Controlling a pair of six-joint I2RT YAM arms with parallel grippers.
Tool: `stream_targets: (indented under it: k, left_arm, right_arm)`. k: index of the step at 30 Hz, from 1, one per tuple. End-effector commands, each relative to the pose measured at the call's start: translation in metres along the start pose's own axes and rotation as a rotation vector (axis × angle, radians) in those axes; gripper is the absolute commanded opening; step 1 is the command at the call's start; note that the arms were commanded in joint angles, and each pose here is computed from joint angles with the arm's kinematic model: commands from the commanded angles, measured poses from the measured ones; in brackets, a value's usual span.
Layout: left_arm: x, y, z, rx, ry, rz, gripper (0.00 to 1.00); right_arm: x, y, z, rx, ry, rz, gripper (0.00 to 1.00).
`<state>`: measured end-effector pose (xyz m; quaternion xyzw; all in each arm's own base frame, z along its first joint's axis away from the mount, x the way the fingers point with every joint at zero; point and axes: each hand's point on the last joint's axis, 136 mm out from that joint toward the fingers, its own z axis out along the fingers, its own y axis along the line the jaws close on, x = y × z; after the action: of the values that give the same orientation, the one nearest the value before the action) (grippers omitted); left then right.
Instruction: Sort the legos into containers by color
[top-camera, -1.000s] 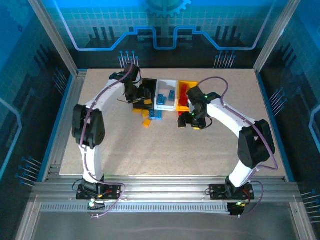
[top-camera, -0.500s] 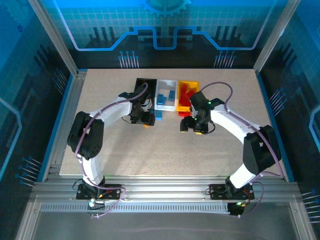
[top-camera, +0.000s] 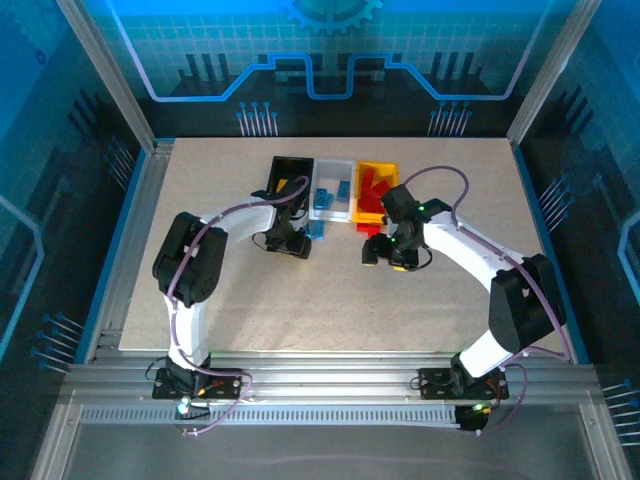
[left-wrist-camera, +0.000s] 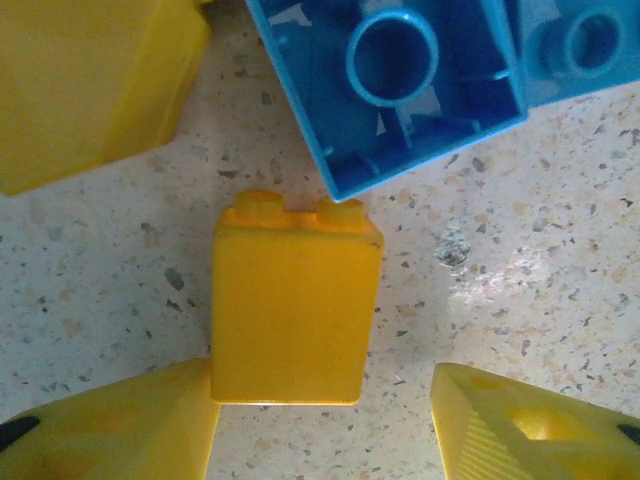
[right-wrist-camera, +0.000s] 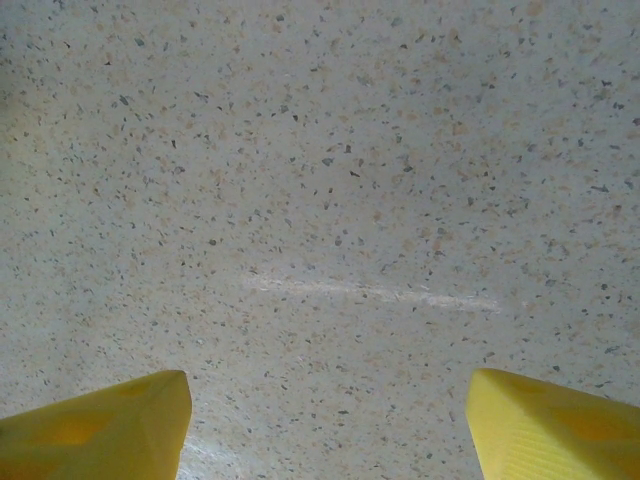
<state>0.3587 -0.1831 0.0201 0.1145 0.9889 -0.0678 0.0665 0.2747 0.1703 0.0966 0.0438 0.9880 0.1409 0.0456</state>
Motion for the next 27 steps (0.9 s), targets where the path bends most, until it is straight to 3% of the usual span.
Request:
stream_targets:
  k: [1, 17, 27]
  left_arm:
    - [-0.012, -0.001, -0.001, -0.022, -0.025, 0.037, 0.56]
    - [-0.018, 0.005, 0.007, -0.077, -0.019, 0.012, 0.39]
    - [0.007, 0.001, -0.027, -0.027, -0.029, -0.065, 0.37]
  right_arm:
    - [-0.006, 0.005, -0.005, 0.01, -0.004, -0.001, 0.74]
    - [-0.015, 0.018, 0.001, 0.001, 0.015, -0.021, 0.74]
    - [-0.016, 0.019, 0.009, -0.006, 0.025, -0.022, 0.74]
